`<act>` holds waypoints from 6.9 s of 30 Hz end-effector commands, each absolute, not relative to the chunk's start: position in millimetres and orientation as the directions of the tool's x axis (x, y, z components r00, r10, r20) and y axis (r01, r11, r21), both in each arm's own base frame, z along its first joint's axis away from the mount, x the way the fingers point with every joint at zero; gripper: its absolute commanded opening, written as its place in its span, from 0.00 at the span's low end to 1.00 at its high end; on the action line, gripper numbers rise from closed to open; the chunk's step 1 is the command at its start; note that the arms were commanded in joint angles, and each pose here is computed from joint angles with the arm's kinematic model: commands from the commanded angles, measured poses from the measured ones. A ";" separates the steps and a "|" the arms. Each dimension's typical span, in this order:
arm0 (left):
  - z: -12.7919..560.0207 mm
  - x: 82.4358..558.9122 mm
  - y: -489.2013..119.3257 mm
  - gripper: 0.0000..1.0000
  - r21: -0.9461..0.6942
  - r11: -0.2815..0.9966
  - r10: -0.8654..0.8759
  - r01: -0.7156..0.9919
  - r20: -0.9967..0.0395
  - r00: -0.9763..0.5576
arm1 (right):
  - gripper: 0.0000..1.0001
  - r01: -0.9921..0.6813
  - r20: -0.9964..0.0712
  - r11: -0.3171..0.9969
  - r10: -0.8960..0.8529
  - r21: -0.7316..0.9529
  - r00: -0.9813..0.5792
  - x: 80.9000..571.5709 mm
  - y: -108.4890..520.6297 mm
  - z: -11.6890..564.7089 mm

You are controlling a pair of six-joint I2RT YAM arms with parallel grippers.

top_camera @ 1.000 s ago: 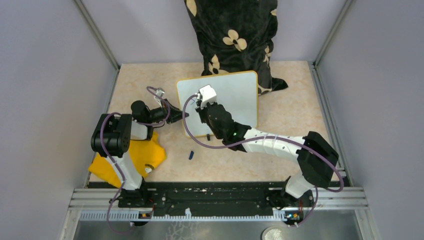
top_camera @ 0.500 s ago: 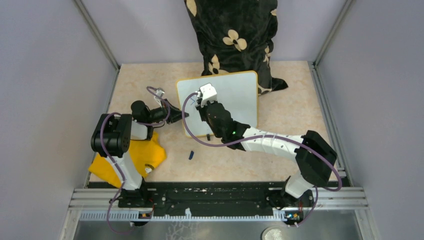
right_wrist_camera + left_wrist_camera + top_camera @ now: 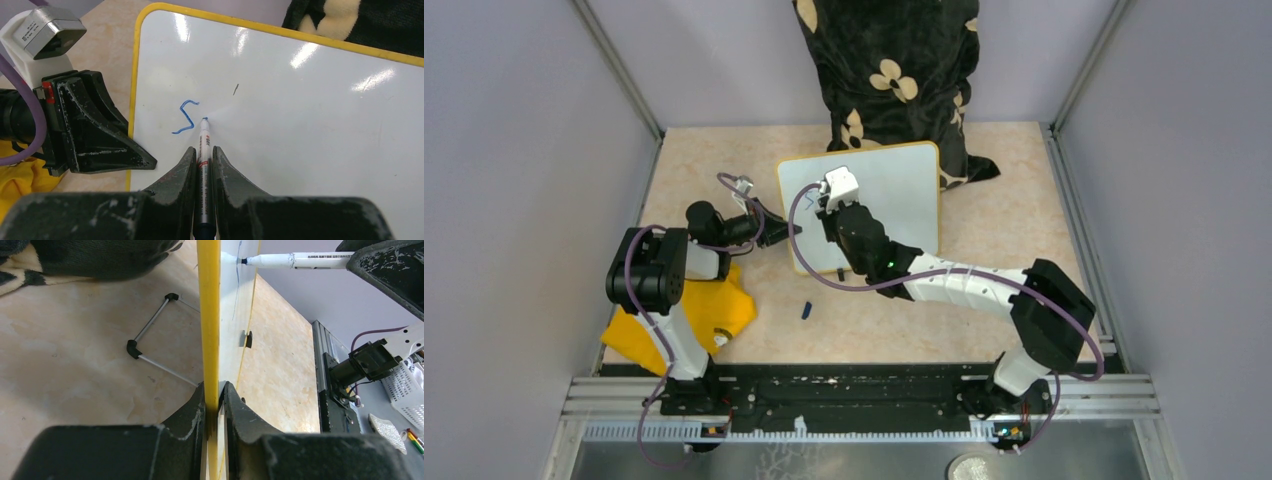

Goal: Write a sentence on the whiteboard

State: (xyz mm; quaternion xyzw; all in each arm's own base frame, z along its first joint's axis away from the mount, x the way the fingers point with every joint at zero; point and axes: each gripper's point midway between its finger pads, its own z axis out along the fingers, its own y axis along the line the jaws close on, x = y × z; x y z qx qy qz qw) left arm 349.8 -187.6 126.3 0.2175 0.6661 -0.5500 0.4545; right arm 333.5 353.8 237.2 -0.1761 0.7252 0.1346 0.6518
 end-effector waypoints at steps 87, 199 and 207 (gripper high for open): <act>121.1 352.1 -190.4 0.00 -0.500 0.309 -0.196 0.809 -0.866 -0.460 | 0.00 -0.357 -0.993 0.933 0.002 0.045 -0.119 341.5 322.6 235.7; 119.8 352.5 -190.3 0.00 -0.506 0.310 -0.198 0.805 -0.862 -0.466 | 0.00 -0.358 -0.990 0.928 0.065 0.105 -0.123 332.8 294.6 241.0; 119.8 352.5 -190.4 0.00 -0.505 0.311 -0.198 0.806 -0.863 -0.464 | 0.00 -0.341 -0.986 0.925 0.157 0.169 -0.062 327.4 281.8 281.7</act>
